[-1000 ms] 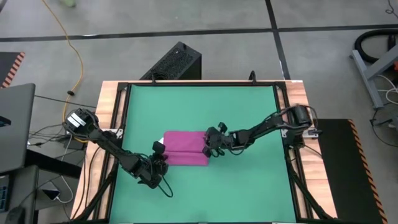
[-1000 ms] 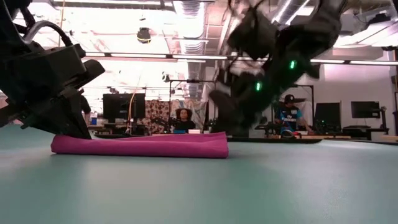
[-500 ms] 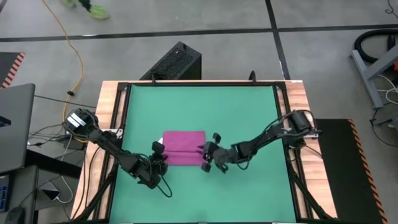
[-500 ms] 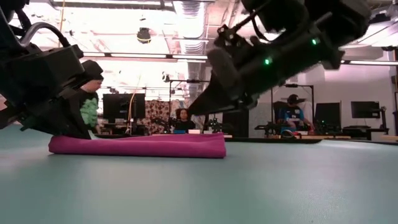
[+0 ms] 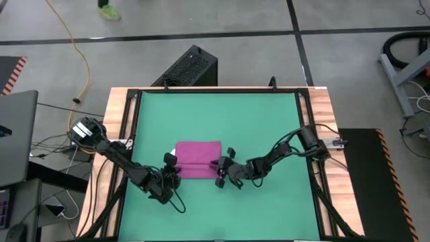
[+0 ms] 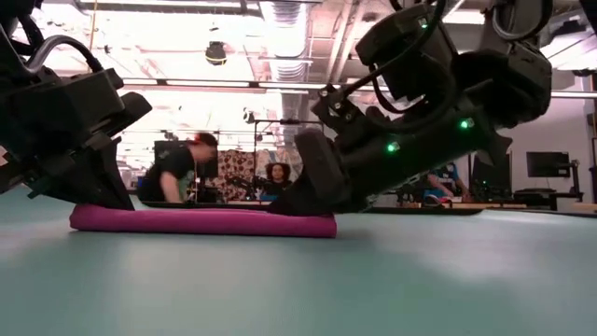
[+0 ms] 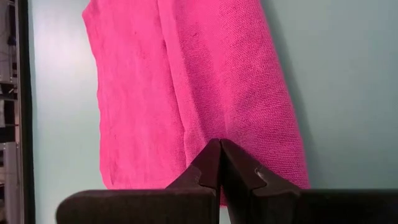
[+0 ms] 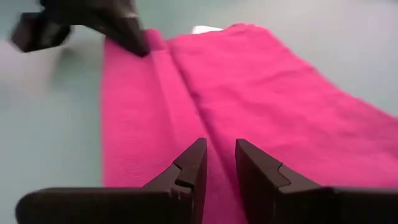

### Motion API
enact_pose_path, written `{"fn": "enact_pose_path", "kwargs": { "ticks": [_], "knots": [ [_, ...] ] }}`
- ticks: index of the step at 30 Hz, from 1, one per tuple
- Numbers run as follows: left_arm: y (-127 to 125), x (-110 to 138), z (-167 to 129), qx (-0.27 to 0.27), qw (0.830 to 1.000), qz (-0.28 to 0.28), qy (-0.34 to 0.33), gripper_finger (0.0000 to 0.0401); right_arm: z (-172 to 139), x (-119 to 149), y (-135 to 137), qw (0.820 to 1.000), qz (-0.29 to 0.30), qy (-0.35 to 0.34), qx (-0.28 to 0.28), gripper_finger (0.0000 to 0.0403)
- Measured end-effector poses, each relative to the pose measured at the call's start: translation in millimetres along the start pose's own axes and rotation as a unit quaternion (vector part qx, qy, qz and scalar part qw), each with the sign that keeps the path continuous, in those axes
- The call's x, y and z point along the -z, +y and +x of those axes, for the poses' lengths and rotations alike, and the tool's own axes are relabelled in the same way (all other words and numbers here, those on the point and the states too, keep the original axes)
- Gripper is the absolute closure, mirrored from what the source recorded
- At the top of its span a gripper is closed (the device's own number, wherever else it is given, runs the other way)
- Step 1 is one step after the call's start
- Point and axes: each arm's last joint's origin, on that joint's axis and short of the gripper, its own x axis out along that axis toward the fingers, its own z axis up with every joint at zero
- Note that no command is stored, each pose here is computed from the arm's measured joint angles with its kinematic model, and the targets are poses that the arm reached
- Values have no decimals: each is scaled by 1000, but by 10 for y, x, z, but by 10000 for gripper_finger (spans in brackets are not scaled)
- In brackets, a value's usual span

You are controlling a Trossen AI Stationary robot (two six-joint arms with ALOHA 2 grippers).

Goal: Roll towel into tight, uniform cylinder
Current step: Roll the pink towel

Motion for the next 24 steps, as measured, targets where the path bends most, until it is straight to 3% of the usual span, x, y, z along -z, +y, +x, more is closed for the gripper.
{"fn": "enact_pose_path", "kwargs": {
  "ticks": [3, 8, 12, 24],
  "knots": [
    [0, 0, 0, 0, 1000, 0, 0, 401, -59, -80, 22, 1000, -21, -14, 18, 297],
    [0, -1, 0, 0, 1000, 0, 0, 401, -229, -352, 153, 997, -56, -55, -15, 297],
    [-1, -3, 0, 1, 1000, 0, -1, 401, -270, -295, 208, 995, -90, -41, -25, 297],
    [-2, -15, 0, 2, 1000, -4, -6, 401, -70, -57, 151, 995, -87, -12, -42, 297]
  ]
}}
